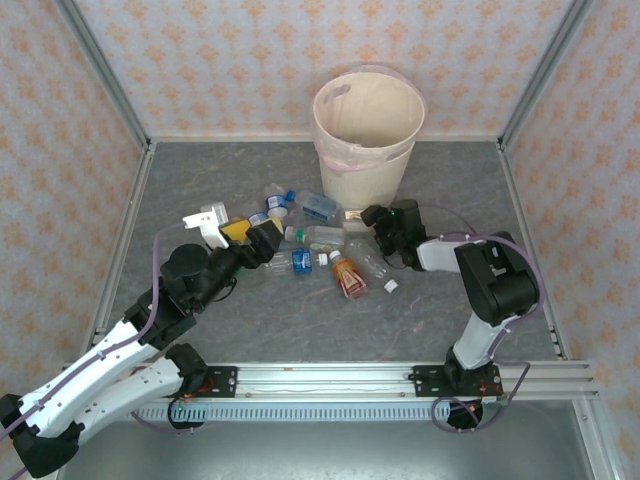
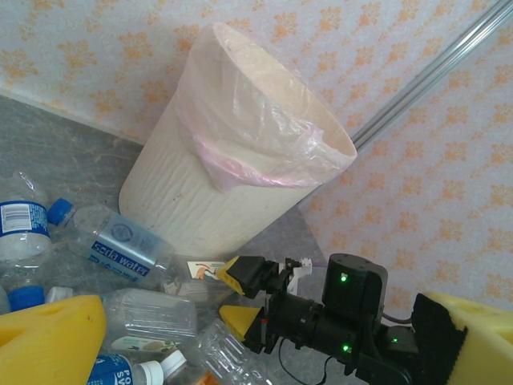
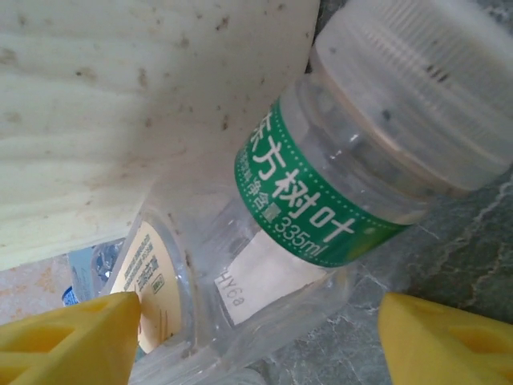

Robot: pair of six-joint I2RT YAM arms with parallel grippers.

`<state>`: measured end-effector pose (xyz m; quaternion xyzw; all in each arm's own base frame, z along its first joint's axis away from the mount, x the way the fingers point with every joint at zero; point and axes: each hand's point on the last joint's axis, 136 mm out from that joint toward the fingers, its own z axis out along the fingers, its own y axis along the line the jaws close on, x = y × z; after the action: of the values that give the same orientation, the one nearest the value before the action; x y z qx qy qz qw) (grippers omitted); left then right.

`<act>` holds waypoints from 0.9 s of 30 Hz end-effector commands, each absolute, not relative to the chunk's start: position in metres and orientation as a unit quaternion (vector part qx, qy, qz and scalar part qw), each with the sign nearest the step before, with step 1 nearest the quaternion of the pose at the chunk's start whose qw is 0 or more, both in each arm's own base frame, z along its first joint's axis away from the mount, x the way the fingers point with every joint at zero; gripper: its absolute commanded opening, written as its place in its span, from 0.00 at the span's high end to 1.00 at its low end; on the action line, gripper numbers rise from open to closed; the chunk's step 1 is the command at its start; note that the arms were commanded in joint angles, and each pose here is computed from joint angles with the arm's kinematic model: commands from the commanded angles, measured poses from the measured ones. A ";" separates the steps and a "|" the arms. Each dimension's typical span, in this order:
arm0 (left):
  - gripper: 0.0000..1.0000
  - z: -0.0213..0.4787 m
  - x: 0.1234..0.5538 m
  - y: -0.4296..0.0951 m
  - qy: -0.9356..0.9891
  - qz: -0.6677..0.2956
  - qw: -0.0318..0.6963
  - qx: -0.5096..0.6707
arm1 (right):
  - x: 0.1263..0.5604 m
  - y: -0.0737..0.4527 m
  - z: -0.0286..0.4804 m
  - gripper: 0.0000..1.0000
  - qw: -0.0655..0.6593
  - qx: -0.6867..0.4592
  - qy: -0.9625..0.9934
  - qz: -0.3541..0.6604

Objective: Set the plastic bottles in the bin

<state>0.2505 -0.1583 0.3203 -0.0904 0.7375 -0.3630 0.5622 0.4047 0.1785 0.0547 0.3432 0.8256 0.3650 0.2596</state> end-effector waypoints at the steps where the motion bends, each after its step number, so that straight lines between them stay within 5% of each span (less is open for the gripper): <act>1: 0.01 0.330 0.247 -0.161 0.739 -0.364 0.563 -0.075 | 0.407 0.167 0.043 0.24 0.259 0.364 0.828 0.339; 19: 0.01 0.325 0.251 -0.174 0.745 -0.377 0.546 -0.064 | 0.365 0.060 0.042 0.27 0.294 0.403 0.840 0.215; 27: 0.01 0.322 0.250 -0.181 0.747 -0.387 0.538 -0.058 | 0.350 0.009 0.058 0.22 0.313 0.411 0.837 0.179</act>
<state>0.2539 -0.1747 0.3106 -0.0691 0.7541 -0.3701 0.5382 0.3658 0.0210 0.0603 0.4254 0.8201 0.2165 0.3155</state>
